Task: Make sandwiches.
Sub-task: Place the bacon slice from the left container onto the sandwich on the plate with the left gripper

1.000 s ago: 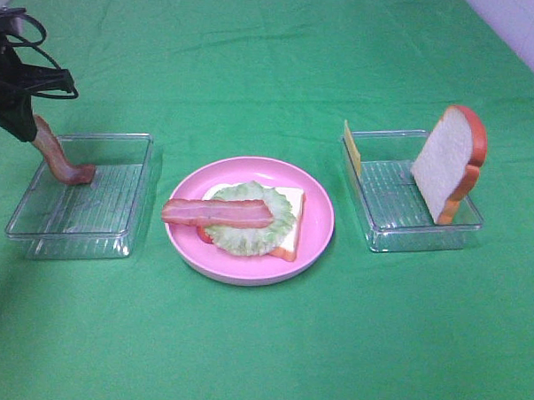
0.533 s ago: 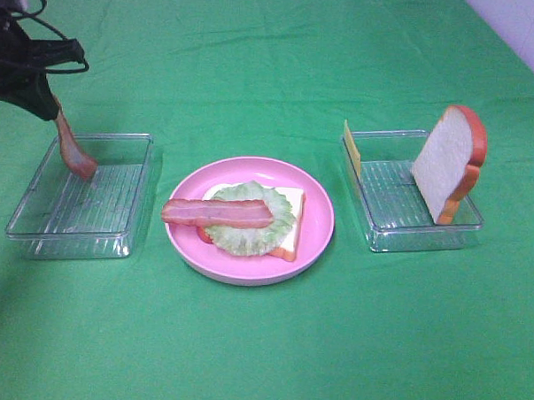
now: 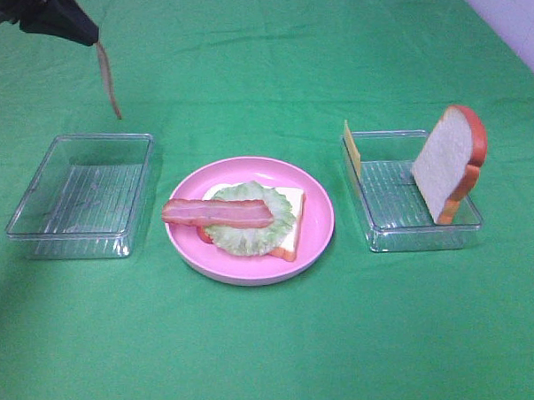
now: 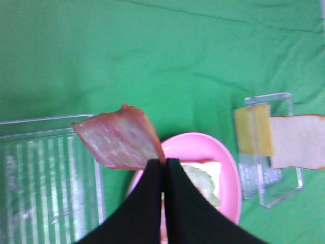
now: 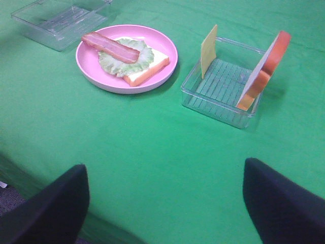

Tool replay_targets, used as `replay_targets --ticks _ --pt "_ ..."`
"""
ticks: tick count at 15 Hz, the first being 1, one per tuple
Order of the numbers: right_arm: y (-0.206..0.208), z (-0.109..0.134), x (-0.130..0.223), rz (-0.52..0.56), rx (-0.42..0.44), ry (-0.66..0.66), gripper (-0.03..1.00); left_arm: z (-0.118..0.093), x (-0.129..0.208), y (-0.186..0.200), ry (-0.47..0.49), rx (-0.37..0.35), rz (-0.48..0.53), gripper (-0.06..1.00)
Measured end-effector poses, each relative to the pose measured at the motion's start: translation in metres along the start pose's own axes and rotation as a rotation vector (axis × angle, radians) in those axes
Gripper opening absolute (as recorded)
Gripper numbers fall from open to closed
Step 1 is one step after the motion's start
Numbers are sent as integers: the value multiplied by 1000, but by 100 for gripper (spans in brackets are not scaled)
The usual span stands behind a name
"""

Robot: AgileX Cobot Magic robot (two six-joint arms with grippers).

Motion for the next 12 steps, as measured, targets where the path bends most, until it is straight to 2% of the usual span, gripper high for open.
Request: replay_targets --ticks 2,7,10,12 --pt "0 0 0 0 0 0 78 -29 5 -9 -24 131 -1 0" --pt "0 0 0 0 0 0 78 -88 56 -84 -27 308 184 0" --pt "0 0 0 0 0 0 78 -105 83 -118 -26 382 254 0" --pt "0 0 0 0 0 0 78 -110 107 -145 -30 389 327 0"
Point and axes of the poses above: a point on each arm's last joint axis where the gripper is mounted, y pointing back along that axis away from the gripper, z along the wrist's bending axis when the last joint is at zero, x = y × z, the point moved 2 cm from there along -y, pointing out along that axis toward the gripper, and after that the axes turned 1 degree about -y, right-handed, at the moved point
